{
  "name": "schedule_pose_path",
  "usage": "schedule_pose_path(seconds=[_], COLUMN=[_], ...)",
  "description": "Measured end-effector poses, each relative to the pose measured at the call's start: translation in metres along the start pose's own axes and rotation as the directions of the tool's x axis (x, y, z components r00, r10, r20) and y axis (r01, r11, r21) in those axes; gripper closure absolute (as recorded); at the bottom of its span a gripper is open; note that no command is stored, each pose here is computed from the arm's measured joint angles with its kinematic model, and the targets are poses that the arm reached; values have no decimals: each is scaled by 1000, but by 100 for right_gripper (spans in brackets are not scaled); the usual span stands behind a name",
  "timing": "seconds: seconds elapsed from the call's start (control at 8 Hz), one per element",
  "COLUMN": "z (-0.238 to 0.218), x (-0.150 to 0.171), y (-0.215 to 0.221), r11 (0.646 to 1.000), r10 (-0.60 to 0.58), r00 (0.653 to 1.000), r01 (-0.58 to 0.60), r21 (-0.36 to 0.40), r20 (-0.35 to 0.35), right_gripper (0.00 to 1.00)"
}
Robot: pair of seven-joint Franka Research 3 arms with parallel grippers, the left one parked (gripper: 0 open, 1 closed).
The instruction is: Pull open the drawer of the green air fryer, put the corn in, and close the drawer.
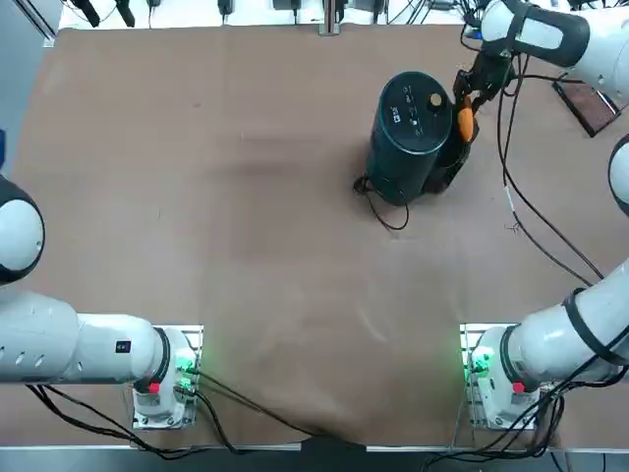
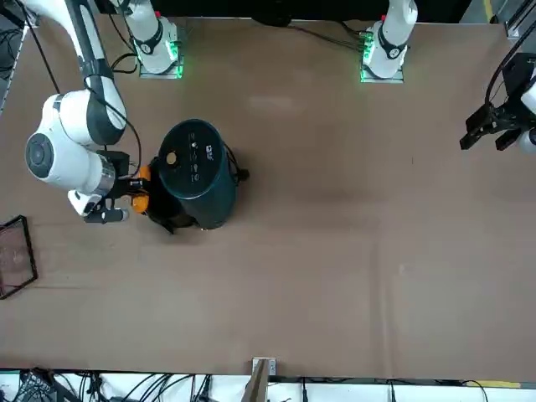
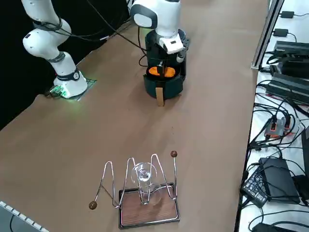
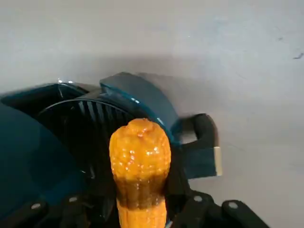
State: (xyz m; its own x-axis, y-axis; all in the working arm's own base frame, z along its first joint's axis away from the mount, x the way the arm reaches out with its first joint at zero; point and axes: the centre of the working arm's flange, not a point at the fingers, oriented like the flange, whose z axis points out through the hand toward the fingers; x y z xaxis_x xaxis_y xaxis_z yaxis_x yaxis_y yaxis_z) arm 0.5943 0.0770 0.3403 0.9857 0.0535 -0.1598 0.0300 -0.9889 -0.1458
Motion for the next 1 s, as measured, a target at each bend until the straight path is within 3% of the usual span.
schedule_pose_path(seconds=[0.38,0.62,0.75,1.0], z=[13,15,13,3], x=[0,1,1,3], y=[-12,-11,-10,-3], r11=[1000,1000,1000,1000], r10=[-8,-2,1,11], r00=[1000,1000,1000,999], r01=[7,1,-1,-12], r21=[19,26,26,29], r20=[22,25,22,30], right_gripper=[41,9,0,0])
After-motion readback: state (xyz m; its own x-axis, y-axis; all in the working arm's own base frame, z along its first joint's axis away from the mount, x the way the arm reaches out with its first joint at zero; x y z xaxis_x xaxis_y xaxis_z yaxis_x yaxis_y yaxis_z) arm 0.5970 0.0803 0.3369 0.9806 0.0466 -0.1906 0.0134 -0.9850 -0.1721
